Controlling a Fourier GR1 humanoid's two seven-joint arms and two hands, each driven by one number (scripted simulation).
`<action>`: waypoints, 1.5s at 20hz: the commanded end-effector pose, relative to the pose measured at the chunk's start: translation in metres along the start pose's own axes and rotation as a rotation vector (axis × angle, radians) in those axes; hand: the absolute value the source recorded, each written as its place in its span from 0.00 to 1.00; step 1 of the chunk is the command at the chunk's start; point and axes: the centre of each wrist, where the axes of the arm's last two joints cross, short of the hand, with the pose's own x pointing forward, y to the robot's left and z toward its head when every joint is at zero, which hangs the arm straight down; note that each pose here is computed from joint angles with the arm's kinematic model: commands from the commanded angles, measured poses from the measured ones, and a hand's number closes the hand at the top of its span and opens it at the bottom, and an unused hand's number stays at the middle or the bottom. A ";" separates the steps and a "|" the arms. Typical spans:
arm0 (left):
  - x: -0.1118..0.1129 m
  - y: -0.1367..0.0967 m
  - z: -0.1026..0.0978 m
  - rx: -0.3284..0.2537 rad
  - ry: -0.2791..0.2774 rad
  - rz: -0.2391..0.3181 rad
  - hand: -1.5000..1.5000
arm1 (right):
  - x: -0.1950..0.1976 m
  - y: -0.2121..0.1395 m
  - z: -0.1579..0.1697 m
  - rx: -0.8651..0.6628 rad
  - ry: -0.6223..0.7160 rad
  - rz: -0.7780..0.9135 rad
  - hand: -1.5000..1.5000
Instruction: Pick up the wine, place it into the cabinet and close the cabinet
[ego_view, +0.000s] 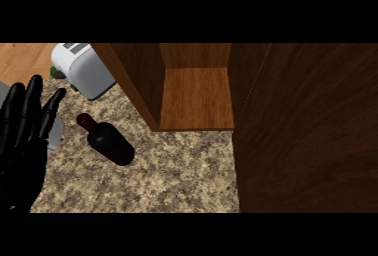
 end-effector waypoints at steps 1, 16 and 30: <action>0.001 -0.024 0.004 -0.047 0.006 0.006 0.00 | -0.009 -0.003 0.014 0.003 0.006 -0.030 0.00; 0.035 -0.076 0.019 -0.177 0.272 0.423 0.00 | 0.051 -0.012 0.049 0.275 0.162 -0.207 0.00; 0.072 -0.076 0.005 -0.104 0.271 0.417 0.00 | 0.088 -0.005 0.043 0.266 0.162 -0.209 0.00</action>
